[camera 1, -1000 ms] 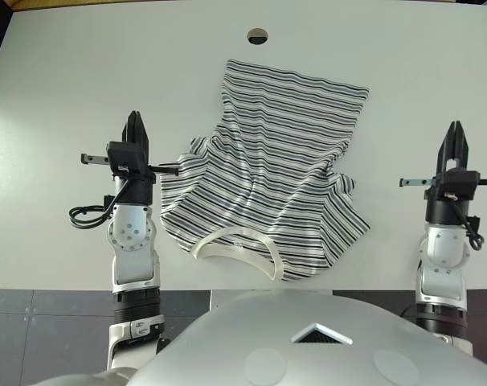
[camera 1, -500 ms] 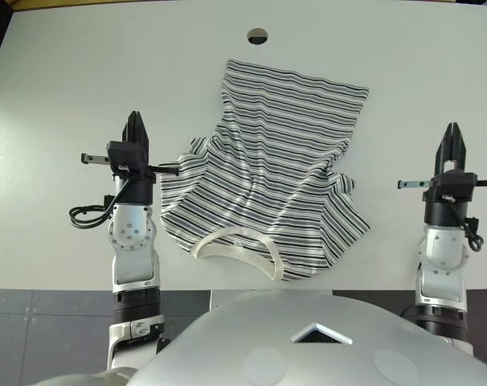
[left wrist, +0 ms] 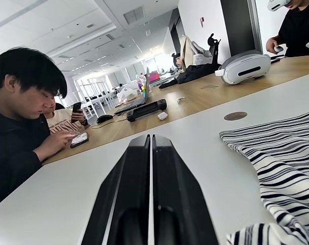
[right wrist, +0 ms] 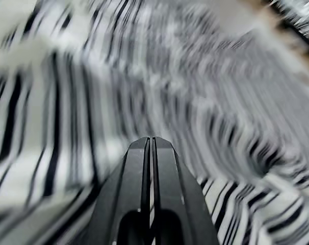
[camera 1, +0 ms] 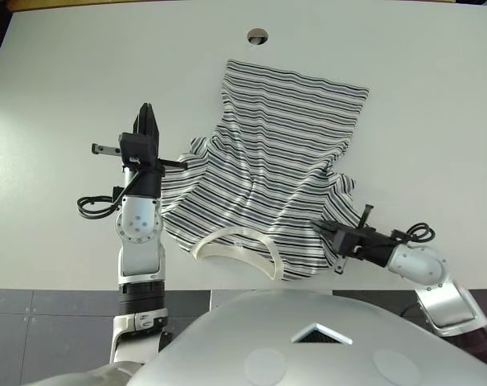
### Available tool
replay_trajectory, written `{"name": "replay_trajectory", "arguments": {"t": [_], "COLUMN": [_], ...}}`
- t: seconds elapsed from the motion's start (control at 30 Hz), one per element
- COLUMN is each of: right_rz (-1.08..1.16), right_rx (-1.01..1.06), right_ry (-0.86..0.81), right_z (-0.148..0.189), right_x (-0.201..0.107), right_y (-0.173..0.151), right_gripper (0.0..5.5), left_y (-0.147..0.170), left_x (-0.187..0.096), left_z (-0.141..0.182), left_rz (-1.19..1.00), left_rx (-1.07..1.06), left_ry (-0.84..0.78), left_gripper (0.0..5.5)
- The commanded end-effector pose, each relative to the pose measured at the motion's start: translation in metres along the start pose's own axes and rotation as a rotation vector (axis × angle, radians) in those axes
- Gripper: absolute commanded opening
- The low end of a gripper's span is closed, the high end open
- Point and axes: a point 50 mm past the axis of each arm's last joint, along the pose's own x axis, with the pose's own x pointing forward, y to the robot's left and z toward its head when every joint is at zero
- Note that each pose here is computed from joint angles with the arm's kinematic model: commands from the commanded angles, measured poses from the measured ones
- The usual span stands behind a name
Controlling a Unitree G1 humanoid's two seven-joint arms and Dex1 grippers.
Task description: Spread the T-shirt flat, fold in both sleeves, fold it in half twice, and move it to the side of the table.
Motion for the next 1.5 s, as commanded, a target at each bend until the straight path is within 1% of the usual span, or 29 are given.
{"name": "replay_trajectory", "arguments": {"t": [0.03,0.2,0.37,0.57,0.7,0.77,0.83,0.93,1.03,1.1,1.2,1.37,1.5], "right_rz": [0.155,0.207,0.195,0.131,0.074,-0.048,-0.149,-0.256,-0.316,-0.327,-0.336,-0.35,-0.352], "right_rx": [-0.086,-0.149,-0.149,-0.143,-0.128,-0.129,-0.124,-0.1,-0.073,-0.067,-0.062,-0.07,-0.077], "right_ry": [0.212,0.378,0.452,0.428,0.3,0.165,0.041,-0.076,-0.123,-0.123,-0.118,-0.114,-0.11], "right_z": [-0.019,-0.029,-0.036,-0.035,-0.016,0.003,0.021,0.039,0.045,0.044,0.042,0.041,0.041], "right_x": [-0.025,-0.063,-0.087,-0.087,-0.079,-0.073,-0.071,-0.071,-0.068,-0.064,-0.06,-0.059,-0.06], "right_y": [0.002,-0.017,-0.028,-0.036,-0.037,-0.049,-0.059,-0.069,-0.073,-0.073,-0.072,-0.072,-0.072], "right_gripper": [0.1,0.1,0.1,0.1,0.1,0.1,0.1,0.1,0.1,0.1,0.1,0.1,0.1], "left_y": [-0.007,-0.012,-0.014,-0.012,-0.012,-0.018,-0.018,-0.005,0.012,0.024,0.037,0.04,0.031], "left_x": [0.004,0.006,0.007,0.008,0.008,0.002,-0.013,-0.035,-0.056,-0.066,-0.073,-0.081,-0.084], "left_z": [0.003,0.005,0.006,0.005,0.002,-0.003,-0.005,0.008,0.015,0.013,0.007,-0.018,-0.027], "left_rz": [-0.004,-0.01,-0.011,-0.013,-0.058,-0.249,-0.451,-0.702,-0.901,-0.95,-0.957,-0.963,-0.979], "left_rx": [0.0,-0.002,0.0,0.005,-0.014,-0.153,-0.251,-0.281,-0.258,-0.252,-0.263,-0.265,-0.307], "left_ry": [-0.003,-0.007,-0.011,-0.01,0.012,0.091,0.181,0.27,0.405,0.492,0.587,0.715,0.739], "left_gripper": [0.11,0.11,0.11,0.11,0.11,0.43,0.74,1.18,1.7,2.05,2.51,2.56,2.56]}}
